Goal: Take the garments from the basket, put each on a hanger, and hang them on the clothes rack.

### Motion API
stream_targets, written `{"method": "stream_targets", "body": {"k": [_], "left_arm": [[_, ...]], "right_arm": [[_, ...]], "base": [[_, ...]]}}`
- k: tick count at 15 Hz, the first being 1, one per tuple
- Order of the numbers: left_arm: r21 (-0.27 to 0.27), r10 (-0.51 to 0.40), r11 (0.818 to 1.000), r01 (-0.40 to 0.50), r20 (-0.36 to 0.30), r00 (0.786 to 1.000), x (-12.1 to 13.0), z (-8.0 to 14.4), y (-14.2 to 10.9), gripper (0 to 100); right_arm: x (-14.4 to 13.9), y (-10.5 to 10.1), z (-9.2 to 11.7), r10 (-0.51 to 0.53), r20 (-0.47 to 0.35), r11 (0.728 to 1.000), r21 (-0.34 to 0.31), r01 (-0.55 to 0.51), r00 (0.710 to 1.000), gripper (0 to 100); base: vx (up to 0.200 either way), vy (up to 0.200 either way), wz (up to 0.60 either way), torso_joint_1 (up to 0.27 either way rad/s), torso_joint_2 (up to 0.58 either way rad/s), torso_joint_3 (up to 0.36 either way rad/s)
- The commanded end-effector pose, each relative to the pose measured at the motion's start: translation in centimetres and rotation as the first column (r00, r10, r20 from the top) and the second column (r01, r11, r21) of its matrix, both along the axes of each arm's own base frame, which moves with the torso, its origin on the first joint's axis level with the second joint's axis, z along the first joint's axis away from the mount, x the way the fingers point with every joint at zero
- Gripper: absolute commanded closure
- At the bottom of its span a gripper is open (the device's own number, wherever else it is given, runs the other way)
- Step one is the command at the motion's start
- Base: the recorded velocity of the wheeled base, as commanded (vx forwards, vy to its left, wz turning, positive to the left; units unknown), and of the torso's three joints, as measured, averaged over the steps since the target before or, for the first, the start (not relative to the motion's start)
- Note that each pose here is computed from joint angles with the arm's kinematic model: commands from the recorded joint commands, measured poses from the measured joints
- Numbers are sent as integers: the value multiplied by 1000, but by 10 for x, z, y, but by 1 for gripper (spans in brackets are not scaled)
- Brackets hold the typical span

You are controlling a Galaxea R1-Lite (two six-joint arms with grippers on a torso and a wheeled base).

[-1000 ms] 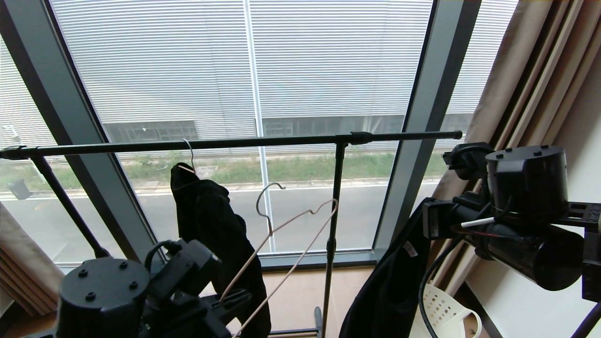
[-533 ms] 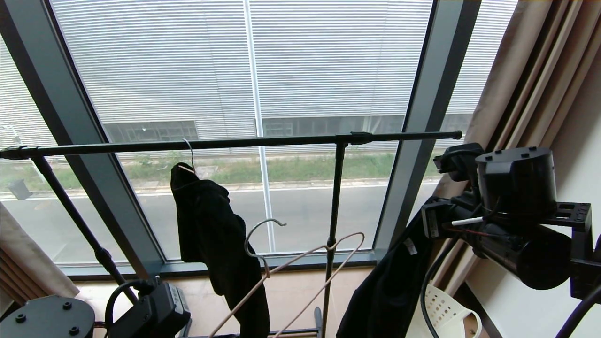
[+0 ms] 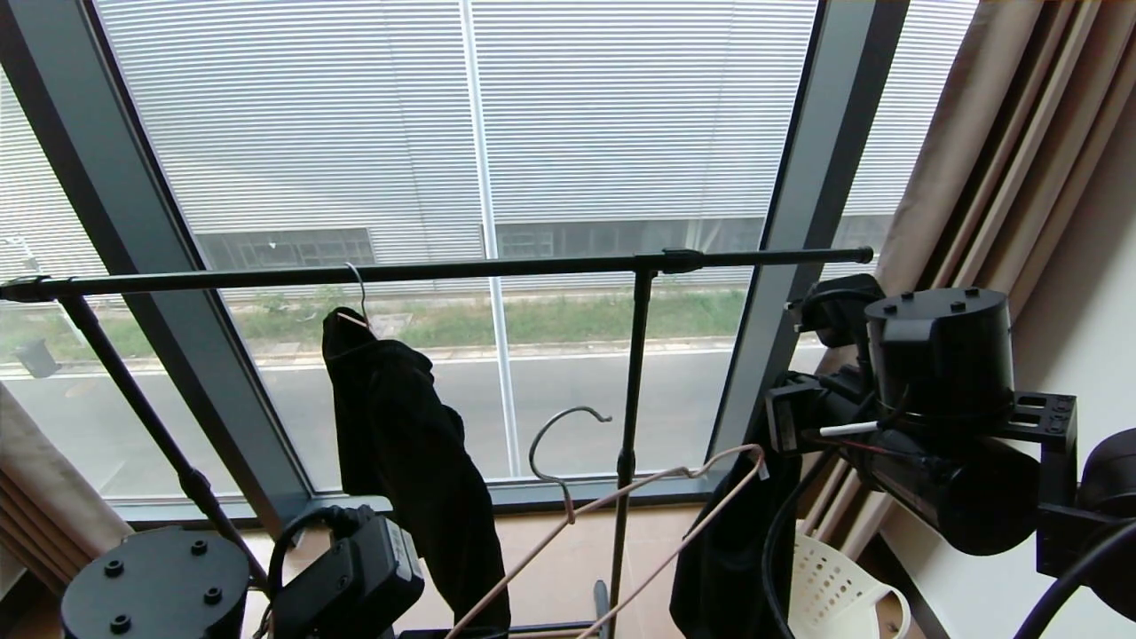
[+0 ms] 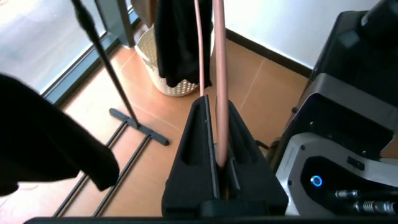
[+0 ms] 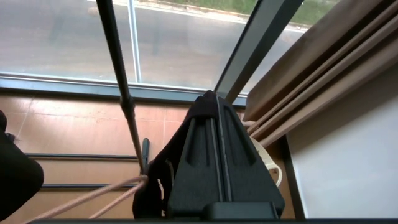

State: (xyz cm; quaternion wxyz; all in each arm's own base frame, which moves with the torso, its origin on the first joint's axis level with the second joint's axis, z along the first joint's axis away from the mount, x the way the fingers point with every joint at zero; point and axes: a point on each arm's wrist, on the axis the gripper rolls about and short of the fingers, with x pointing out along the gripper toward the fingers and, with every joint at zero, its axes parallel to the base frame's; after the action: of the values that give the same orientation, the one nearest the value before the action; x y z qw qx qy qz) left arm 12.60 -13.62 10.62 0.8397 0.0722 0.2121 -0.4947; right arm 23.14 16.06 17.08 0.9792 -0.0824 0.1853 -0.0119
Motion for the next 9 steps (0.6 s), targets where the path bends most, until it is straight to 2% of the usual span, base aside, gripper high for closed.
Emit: {"method": "stream_targets", "body": {"k": [1, 4, 9], "left_arm": [[9, -2, 1000, 2, -9, 1000, 7, -2, -8, 100], [4, -1, 1000, 1, -6, 1000, 12, -1, -12, 100], [-35, 15, 999, -14, 24, 1000, 24, -3, -22, 100]], "right_arm": [[1, 3, -2, 7, -4, 1000, -3, -7, 1000, 100], [0, 3, -3, 6, -8, 1000, -5, -6, 1000, 100], [-6, 10, -4, 37, -1, 999, 1, -37, 999, 100]], "base": [[0, 0, 0, 0, 0, 0], [0, 0, 0, 0, 0, 0], [0, 0, 0, 0, 0, 0]]}}
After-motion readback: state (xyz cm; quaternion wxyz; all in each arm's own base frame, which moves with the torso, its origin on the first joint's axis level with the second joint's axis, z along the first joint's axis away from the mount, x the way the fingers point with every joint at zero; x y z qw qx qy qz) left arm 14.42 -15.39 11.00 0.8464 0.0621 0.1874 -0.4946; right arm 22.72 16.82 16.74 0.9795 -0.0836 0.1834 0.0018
